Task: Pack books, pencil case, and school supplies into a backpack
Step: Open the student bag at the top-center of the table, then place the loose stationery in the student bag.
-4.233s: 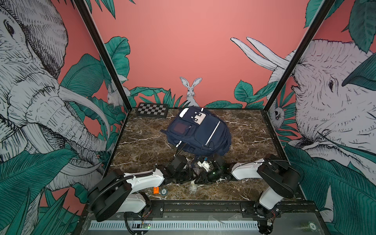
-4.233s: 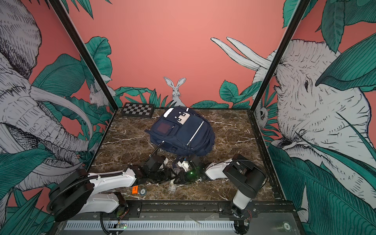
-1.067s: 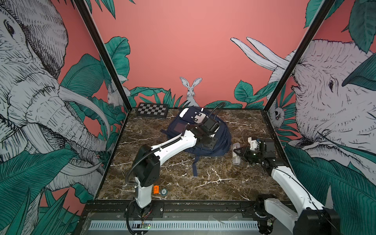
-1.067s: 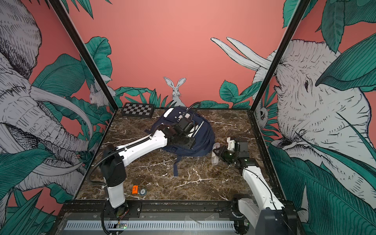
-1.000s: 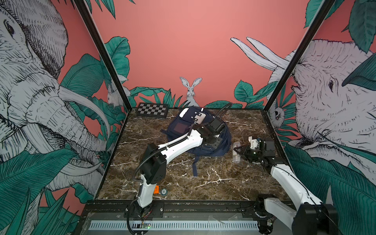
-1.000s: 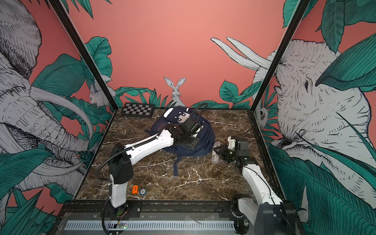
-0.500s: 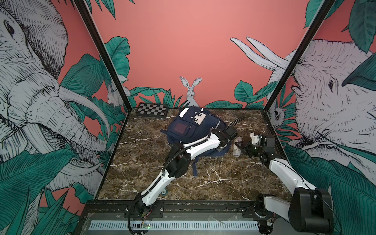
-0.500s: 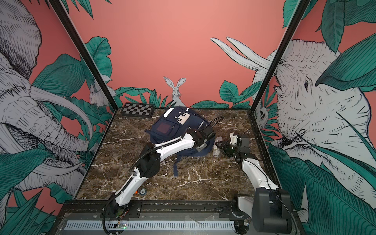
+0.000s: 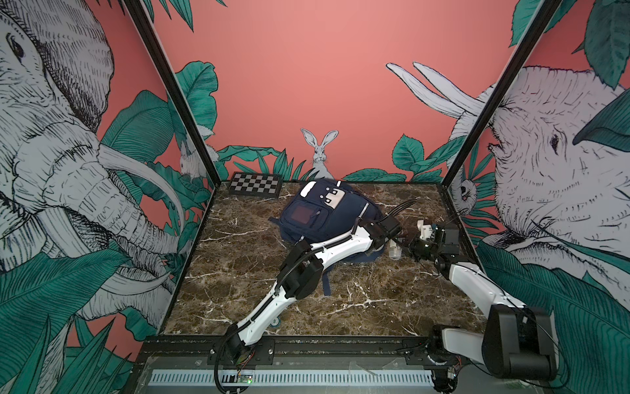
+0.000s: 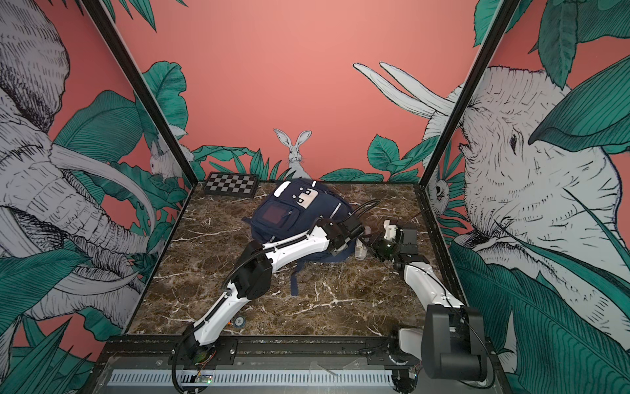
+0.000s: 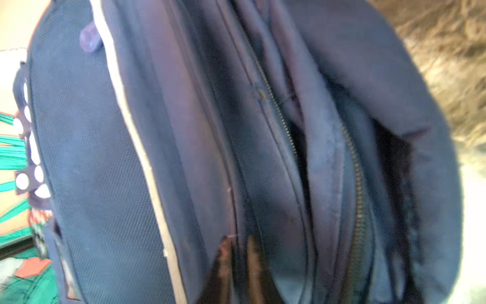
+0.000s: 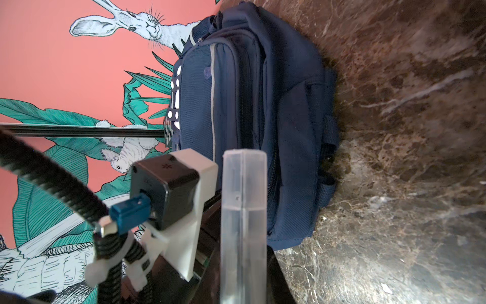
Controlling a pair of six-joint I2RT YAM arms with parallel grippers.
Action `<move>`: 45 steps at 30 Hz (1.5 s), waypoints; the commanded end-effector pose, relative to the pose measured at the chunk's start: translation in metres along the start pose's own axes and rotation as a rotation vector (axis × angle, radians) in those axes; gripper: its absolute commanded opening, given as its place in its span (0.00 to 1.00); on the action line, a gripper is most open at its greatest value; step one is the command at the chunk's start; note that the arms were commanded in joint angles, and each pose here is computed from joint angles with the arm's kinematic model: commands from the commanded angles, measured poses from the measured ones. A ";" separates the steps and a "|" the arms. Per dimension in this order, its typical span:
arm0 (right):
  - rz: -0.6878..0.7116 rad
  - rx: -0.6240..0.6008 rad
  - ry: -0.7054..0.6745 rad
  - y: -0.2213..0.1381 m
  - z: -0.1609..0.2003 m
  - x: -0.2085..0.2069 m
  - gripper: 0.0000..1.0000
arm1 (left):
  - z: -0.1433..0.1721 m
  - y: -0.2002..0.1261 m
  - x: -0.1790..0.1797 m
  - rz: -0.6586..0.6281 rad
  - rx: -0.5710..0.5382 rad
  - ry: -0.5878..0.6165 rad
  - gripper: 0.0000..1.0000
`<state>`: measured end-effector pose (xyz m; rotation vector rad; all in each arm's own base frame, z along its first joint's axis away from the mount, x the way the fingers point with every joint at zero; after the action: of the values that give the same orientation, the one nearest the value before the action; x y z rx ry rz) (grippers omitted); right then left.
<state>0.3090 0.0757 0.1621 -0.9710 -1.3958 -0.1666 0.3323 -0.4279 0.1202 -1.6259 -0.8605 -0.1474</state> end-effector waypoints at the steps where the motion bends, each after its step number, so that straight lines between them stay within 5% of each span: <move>1: -0.065 -0.016 -0.035 0.001 -0.009 0.015 0.00 | -0.002 -0.032 0.034 -0.035 -0.047 -0.045 0.00; 16: -0.186 0.022 -0.023 0.064 -0.015 0.038 0.00 | 0.002 -0.119 0.082 -0.031 -0.238 -0.169 0.00; 34: -0.331 0.018 0.180 0.188 -0.011 0.087 0.00 | 0.013 -0.126 0.086 0.069 -0.292 -0.278 0.00; 37: -0.399 0.043 0.183 0.204 0.002 0.106 0.12 | 0.017 -0.125 0.090 0.092 -0.305 -0.312 0.00; 39: -0.403 0.071 0.168 0.209 0.013 0.113 0.29 | 0.020 -0.121 0.094 0.109 -0.307 -0.335 0.00; 45: -0.163 0.053 0.079 0.185 0.027 0.079 0.59 | 0.031 -0.118 0.106 0.112 -0.306 -0.368 0.00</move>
<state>0.4391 0.2468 0.1299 -0.7349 -1.3451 -0.3675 0.3305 -0.3567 0.2330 -1.9253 -1.0239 0.0901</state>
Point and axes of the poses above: each gripper's point midway between its finger pads, its own y axis out along the fingers, its own x axis along the line the jaws close on, z = x × y, the point moved 4 cm from there along -y, back along the fingers, and after that the axes turned 7 degrees about y, right-handed, at the moved point
